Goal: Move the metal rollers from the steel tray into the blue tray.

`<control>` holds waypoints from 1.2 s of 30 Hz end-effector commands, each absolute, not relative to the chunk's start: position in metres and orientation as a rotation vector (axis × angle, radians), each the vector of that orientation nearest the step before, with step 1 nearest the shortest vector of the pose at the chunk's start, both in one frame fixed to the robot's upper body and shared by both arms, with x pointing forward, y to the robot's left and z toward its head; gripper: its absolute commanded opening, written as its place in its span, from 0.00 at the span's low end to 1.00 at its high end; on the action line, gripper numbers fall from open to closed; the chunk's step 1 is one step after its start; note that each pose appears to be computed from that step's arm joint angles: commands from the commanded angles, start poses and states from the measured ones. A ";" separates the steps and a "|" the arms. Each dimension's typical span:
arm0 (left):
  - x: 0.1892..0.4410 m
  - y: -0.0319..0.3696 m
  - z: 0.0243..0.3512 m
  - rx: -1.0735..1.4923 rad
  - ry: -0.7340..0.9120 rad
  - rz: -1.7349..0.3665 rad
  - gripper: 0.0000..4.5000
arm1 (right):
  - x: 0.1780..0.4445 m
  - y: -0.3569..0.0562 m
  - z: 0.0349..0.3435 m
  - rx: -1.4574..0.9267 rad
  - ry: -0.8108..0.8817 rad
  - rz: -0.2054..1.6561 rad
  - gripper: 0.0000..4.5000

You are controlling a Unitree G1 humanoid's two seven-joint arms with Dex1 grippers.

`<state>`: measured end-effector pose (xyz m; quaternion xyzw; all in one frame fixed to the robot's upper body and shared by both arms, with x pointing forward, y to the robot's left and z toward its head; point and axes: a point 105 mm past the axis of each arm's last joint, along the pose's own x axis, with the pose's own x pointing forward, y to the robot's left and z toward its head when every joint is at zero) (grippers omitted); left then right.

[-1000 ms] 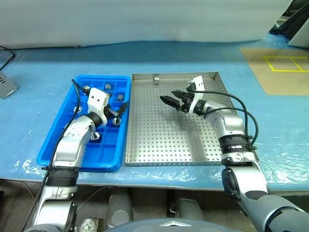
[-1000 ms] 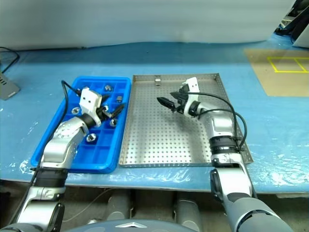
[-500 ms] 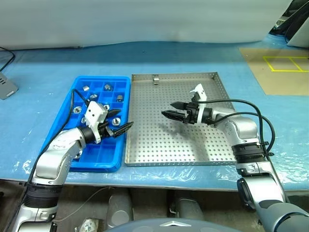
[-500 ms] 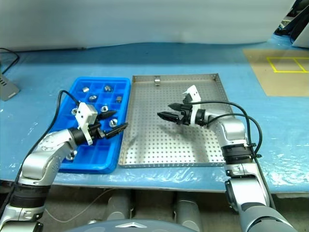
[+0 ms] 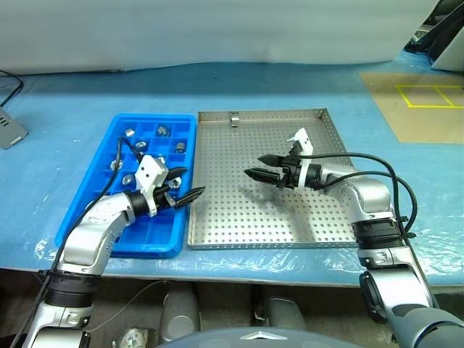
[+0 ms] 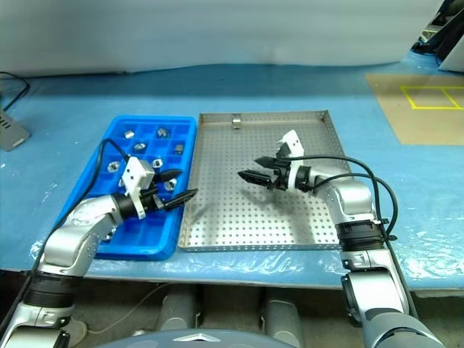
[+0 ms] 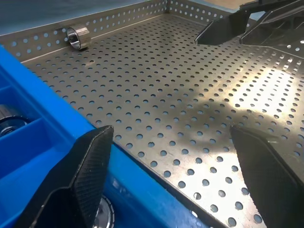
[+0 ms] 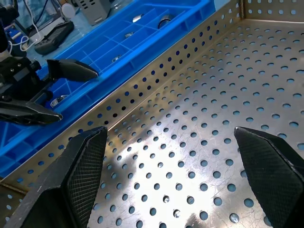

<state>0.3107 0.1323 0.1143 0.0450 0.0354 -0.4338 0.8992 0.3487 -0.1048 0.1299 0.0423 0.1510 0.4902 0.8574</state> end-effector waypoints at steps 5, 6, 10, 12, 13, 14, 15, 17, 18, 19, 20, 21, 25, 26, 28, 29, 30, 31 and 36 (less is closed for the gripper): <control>0.315 0.125 0.116 0.105 0.028 -0.932 0.92 | 0.342 -0.105 0.143 0.091 0.263 1.034 0.99; 0.315 0.126 0.116 0.103 0.028 -0.931 0.92 | 0.341 -0.104 0.143 0.091 0.263 1.033 0.99; 0.316 0.123 0.116 0.099 0.021 -0.930 0.92 | 0.340 -0.103 0.142 0.092 0.267 1.032 0.99; 0.316 0.121 0.118 0.096 0.015 -0.930 0.92 | 0.341 -0.103 0.143 0.091 0.268 1.032 0.99; 0.315 0.120 0.118 0.096 0.014 -0.930 0.92 | 0.342 -0.103 0.143 0.089 0.268 1.031 0.99; 0.314 0.120 0.117 0.096 0.014 -0.929 0.92 | 0.343 -0.104 0.143 0.088 0.268 1.030 0.99; 0.314 0.120 0.118 0.095 0.013 -0.927 0.92 | 0.343 -0.103 0.143 0.088 0.268 1.030 0.99; 0.312 0.120 0.117 0.090 0.014 -0.927 0.92 | 0.344 -0.102 0.143 0.086 0.268 1.035 0.99; 0.311 0.119 0.117 0.089 0.014 -0.927 0.92 | 0.344 -0.101 0.143 0.087 0.268 1.039 0.99; 0.310 0.120 0.117 0.089 0.015 -0.925 0.92 | 0.344 -0.100 0.143 0.089 0.268 1.041 0.99; 0.310 0.121 0.116 0.089 0.016 -0.920 0.92 | 0.344 -0.099 0.143 0.089 0.269 1.044 0.99; 0.309 0.122 0.116 0.090 0.017 -0.914 0.92 | 0.344 -0.099 0.142 0.090 0.269 1.046 0.99; 0.308 0.128 0.116 0.106 0.026 -0.893 0.92 | 0.344 -0.095 0.141 0.094 0.269 1.054 0.99; 0.308 0.130 0.116 0.108 0.027 -0.889 0.92 | 0.344 -0.095 0.140 0.094 0.270 1.055 0.99; 0.308 0.132 0.115 0.113 0.030 -0.883 0.92 | 0.345 -0.094 0.139 0.095 0.271 1.057 0.99; 0.307 0.133 0.115 0.114 0.030 -0.881 0.92 | 0.345 -0.093 0.139 0.095 0.270 1.058 0.99; 0.307 0.134 0.115 0.115 0.031 -0.880 0.92 | 0.345 -0.093 0.139 0.095 0.270 1.058 0.99; 0.307 0.134 0.115 0.118 0.032 -0.880 0.92 | 0.346 -0.093 0.139 0.095 0.268 1.057 0.99; 0.309 0.134 0.115 0.126 0.033 -0.875 0.92 | 0.346 -0.093 0.137 0.094 0.267 1.054 0.99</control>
